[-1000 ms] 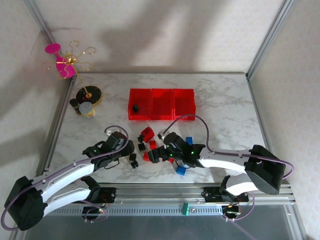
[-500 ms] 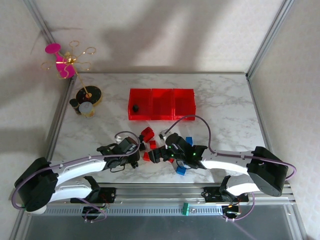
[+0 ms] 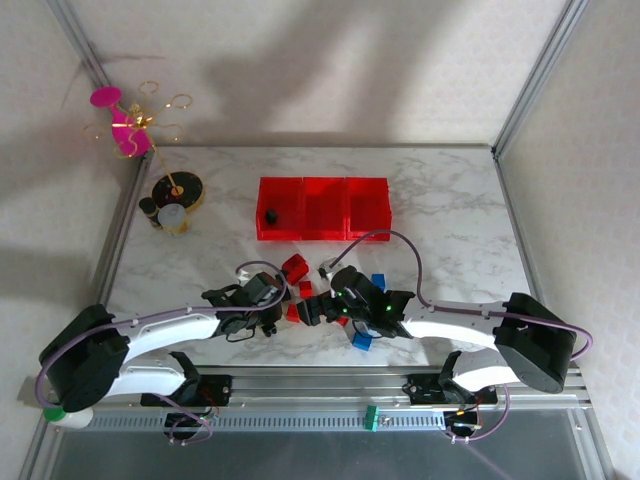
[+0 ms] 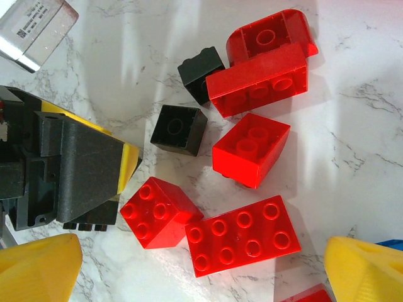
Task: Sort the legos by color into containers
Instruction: Pick up the lego from the middle-left of the table, then place the lego in the container.
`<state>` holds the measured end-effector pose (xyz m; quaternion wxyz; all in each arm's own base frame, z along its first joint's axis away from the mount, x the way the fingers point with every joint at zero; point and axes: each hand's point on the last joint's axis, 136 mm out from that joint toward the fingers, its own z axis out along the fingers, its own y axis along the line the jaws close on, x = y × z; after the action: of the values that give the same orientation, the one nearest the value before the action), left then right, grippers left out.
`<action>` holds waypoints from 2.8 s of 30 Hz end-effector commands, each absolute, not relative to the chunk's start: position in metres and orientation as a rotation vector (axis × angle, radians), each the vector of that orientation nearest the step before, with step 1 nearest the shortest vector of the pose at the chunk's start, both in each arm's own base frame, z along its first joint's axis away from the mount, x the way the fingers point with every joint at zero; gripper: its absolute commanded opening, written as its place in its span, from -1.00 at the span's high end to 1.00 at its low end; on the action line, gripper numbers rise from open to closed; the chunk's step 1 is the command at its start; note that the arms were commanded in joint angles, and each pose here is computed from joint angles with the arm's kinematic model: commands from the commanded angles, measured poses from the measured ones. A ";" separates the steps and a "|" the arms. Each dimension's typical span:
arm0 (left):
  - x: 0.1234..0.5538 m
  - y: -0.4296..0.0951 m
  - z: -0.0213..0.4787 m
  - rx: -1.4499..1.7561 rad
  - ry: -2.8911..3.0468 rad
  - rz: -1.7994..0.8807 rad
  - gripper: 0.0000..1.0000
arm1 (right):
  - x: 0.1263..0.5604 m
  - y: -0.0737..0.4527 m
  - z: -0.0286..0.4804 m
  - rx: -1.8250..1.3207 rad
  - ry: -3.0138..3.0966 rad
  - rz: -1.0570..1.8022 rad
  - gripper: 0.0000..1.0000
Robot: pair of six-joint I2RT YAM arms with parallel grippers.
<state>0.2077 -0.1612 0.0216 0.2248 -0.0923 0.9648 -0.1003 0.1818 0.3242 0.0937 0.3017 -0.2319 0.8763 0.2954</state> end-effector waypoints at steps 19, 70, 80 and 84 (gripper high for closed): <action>0.228 -0.155 0.056 -0.270 2.543 -0.209 0.30 | 0.192 0.336 0.117 -0.563 2.282 0.800 -0.98; 0.509 -0.176 0.119 -0.331 2.321 -0.063 0.00 | 0.291 0.283 0.180 -0.184 2.176 0.789 -0.98; 0.443 -0.175 0.170 -0.304 2.274 -0.264 -0.05 | 0.277 0.284 0.165 -0.253 2.227 0.808 -0.98; 0.401 -0.170 0.164 -0.279 2.305 -0.280 -0.07 | 0.267 0.284 0.155 -0.305 2.264 0.798 -0.97</action>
<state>0.4301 -0.1668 0.1806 0.4195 -0.1208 0.8938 -0.1023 0.2771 0.2854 0.1652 0.3694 -0.0945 0.8692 0.3148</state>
